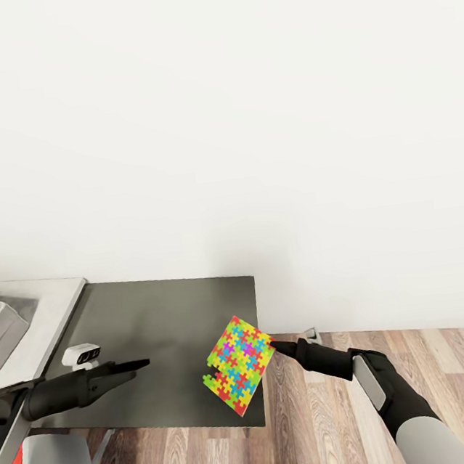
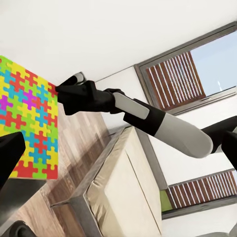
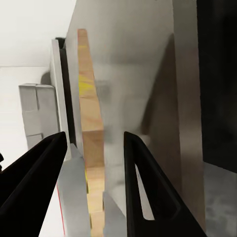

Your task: Put all the toys in the child's room - the three board games (two on the bed and one on the table), the two jigsaw puzzles on the table, and the tennis ball on the table - inside the toy box on the table in the child's room.

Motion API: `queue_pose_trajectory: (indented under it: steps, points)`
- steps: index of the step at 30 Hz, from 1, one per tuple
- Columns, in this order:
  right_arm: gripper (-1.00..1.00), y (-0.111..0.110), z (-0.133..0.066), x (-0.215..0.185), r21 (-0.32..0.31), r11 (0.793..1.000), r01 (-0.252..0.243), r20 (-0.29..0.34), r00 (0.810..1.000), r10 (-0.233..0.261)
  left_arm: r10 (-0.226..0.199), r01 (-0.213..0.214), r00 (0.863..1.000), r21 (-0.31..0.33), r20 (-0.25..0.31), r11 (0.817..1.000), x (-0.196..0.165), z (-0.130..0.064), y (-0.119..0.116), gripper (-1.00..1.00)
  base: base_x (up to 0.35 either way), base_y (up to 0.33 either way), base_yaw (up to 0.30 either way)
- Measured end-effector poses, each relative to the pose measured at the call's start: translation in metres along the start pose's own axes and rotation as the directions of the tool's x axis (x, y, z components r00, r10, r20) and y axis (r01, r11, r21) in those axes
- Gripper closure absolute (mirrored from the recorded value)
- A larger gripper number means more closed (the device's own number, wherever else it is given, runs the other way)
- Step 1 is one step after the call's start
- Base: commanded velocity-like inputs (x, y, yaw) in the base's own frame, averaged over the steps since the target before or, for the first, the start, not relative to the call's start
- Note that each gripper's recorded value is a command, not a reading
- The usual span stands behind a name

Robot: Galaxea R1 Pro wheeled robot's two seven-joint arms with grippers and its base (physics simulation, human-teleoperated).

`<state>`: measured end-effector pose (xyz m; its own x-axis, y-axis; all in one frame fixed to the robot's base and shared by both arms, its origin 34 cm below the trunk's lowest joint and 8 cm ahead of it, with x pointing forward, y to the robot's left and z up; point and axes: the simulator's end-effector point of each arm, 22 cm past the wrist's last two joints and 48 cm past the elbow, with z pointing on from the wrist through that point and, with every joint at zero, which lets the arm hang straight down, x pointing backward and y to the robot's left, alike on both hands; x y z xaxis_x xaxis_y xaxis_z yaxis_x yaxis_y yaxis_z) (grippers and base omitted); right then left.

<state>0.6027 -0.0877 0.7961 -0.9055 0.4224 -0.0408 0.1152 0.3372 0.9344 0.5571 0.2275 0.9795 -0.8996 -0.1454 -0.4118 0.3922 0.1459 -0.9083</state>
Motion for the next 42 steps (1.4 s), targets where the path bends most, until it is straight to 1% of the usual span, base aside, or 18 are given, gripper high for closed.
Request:
queue_pose_trajectory:
  steps: [9, 11, 13, 14, 15, 16, 17, 21, 22, 23, 24, 26, 29, 34, 36, 37, 38, 42]
  points:
    - [1.0, 0.0, -0.002, -0.001, -0.001, 1.0, 0.007, 0.001, 1.0, -0.007, -0.004, 0.004, 1.0, -0.004, -0.004, 1.0, 0.001, 0.0, 0.001, -1.0, 0.0, 0.0, 0.0]
    - [1.0, 0.003, -0.007, -0.008, -0.001, 1.0, 0.029, 0.014, 0.999, -0.029, -0.009, 0.009, 1.0, -0.005, -0.004, 1.0, 0.001, 0.0, 0.001, -1.0, 0.0, 0.0, 0.0]
    - [1.0, 0.011, -0.017, -0.021, -0.013, 0.998, 0.069, 0.036, 0.997, -0.068, -0.017, 0.017, 1.0, -0.004, -0.005, 1.0, 0.001, 0.0, 0.001, -1.0, 0.0, 0.0, 0.0]
    - [1.0, 0.013, -0.02, -0.023, -0.018, 0.997, 0.08, 0.041, 0.996, -0.079, -0.019, 0.019, 1.0, -0.004, -0.005, 1.0, 0.001, 0.0, 0.001, -1.0, 0.0, 0.0, 0.0]
    - [1.0, 0.018, -0.027, -0.026, -0.036, 0.995, 0.092, 0.048, 0.995, -0.091, -0.024, 0.024, 1.0, -0.003, -0.006, 1.0, 0.001, 0.001, 0.001, -1.0, 0.0, 0.0, 0.0]
    - [1.0, 0.022, -0.04, -0.026, -0.071, 0.992, 0.101, 0.053, 0.994, -0.097, -0.031, 0.031, 0.999, -0.002, -0.007, 1.0, 0.001, 0.001, 0.0, -1.0, 0.0, 0.0, 0.0]
    - [1.0, 0.022, -0.045, -0.025, -0.084, 0.991, 0.103, 0.052, 0.994, -0.099, -0.034, 0.034, 0.999, -0.002, -0.007, 0.999, 0.001, 0.001, 0.0, -1.0, 0.0, 0.0, 0.0]
    - [1.0, 0.022, -0.093, -0.013, -0.173, 0.98, 0.099, 0.049, 0.995, -0.092, -0.056, 0.056, 0.998, 0.0, -0.01, 0.998, 0.002, 0.002, 0.0, -1.0, 0.0, 0.0, 0.0]
    - [1.0, 0.02, -0.106, -0.012, -0.186, 0.978, 0.098, 0.057, 0.994, -0.089, -0.062, 0.062, 0.998, 0.0, -0.012, 0.998, 0.002, 0.002, 0.0, -1.0, 0.0, 0.0, 0.0]
    - [1.0, 0.019, -0.113, -0.012, -0.19, 0.977, 0.096, 0.063, 0.994, -0.085, -0.065, 0.065, 0.998, 0.0, -0.013, 0.998, 0.003, 0.003, 0.0, -1.0, 0.0, 0.0, 0.0]
    - [1.0, 0.015, -0.129, -0.013, -0.197, 0.976, 0.09, 0.086, 0.994, -0.075, -0.074, 0.074, 0.997, 0.0, -0.015, 0.997, 0.003, 0.003, 0.0, -1.0, 0.0, 0.0, 0.0]
    - [1.0, 0.01, -0.147, -0.018, -0.196, 0.977, 0.084, 0.124, 0.99, -0.061, -0.084, 0.084, 0.996, 0.0, -0.016, 0.996, 0.004, 0.003, 0.0, -1.0, 0.0, 0.0, 0.0]
    - [1.0, 0.007, -0.155, -0.022, -0.192, 0.978, 0.082, 0.144, 0.988, -0.054, -0.093, 0.093, 0.995, 0.004, -0.029, 0.996, 0.008, 0.007, 0.0, -1.0, 0.0, 0.0, 0.0]
    - [1.0, 0.006, -0.161, -0.026, -0.192, 0.978, 0.083, 0.163, 0.985, -0.051, -0.102, 0.102, 0.994, 0.005, -0.039, 0.995, 0.011, 0.009, 0.0, -1.0, 0.0, 0.0, 0.0]
    - [1.0, 0.005, -0.167, -0.031, -0.188, 0.979, 0.083, 0.187, 0.981, -0.048, -0.102, 0.102, 0.994, 0.005, -0.041, 0.995, 0.011, 0.009, 0.0, -1.0, 0.0, 0.0, 0.0]
    - [1.0, 0.002, -0.18, -0.044, -0.178, 0.981, 0.081, 0.239, 0.97, -0.037, -0.101, 0.102, 0.994, 0.006, -0.04, 0.995, 0.011, 0.009, 0.0, -1.0, 0.0, 0.0, 0.0]
    - [1.0, 0.001, -0.184, -0.046, -0.178, 0.981, 0.081, 0.252, 0.967, -0.035, -0.101, 0.102, 0.994, 0.006, -0.04, 0.995, 0.011, 0.009, 0.0, -1.0, 0.0, 0.0, 0.0]
    - [1.0, 0.002, -0.187, -0.049, -0.18, 0.98, 0.087, 0.264, 0.964, -0.037, -0.098, 0.099, 0.994, 0.005, -0.038, 0.995, 0.01, 0.008, -0.001, -1.0, 0.0, 0.0, 0.0]
